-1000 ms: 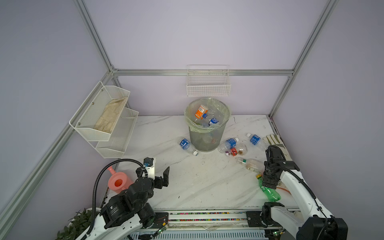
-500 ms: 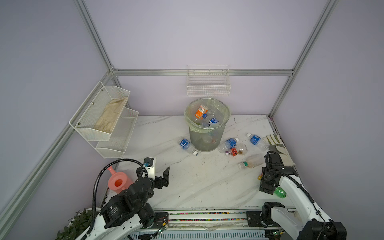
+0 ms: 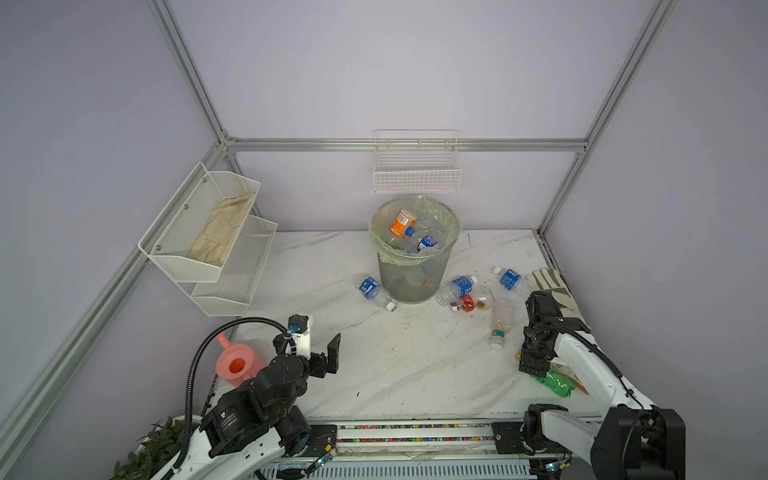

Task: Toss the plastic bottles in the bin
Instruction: 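Move the right gripper over the clear square bottle with green cap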

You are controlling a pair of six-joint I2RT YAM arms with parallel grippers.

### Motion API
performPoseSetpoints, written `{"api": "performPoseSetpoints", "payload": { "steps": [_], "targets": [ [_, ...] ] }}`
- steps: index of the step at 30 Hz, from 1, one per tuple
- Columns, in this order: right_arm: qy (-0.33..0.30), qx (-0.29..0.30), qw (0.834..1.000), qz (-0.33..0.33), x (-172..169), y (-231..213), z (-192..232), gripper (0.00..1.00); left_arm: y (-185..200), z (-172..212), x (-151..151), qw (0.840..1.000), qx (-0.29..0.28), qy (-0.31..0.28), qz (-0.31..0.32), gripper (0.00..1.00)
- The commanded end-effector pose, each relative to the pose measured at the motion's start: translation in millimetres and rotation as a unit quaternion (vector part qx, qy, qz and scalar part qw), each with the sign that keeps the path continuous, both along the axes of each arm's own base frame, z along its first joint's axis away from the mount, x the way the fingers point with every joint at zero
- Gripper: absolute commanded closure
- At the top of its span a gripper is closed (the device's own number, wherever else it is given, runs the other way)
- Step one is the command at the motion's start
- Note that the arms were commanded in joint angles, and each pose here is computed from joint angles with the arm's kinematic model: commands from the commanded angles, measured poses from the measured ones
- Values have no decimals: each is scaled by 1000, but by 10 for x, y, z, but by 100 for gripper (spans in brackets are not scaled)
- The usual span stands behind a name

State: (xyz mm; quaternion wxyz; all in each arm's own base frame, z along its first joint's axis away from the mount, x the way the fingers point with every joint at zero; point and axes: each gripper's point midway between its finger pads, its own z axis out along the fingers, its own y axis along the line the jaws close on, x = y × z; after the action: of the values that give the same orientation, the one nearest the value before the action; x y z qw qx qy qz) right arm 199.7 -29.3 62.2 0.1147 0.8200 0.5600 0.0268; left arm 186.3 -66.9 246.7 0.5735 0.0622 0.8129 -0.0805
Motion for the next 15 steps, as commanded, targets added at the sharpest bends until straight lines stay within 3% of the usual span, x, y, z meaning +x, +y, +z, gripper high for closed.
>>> {"api": "performPoseSetpoints", "payload": {
  "steps": [1,6,11,15],
  "targets": [
    [-4,27,997,-78,33,39,2,16,25,157,-77,999,-35,-37,-16,0],
    [18,4,997,-75,144,-40,-44,14,13,148,-73,999,-33,-35,-17,0],
    [12,21,998,-58,236,23,-114,14,17,151,-74,999,-33,-36,-17,0],
    [7,22,998,-56,241,24,-107,20,22,152,-78,999,-34,-36,-17,0]
  ]
}}
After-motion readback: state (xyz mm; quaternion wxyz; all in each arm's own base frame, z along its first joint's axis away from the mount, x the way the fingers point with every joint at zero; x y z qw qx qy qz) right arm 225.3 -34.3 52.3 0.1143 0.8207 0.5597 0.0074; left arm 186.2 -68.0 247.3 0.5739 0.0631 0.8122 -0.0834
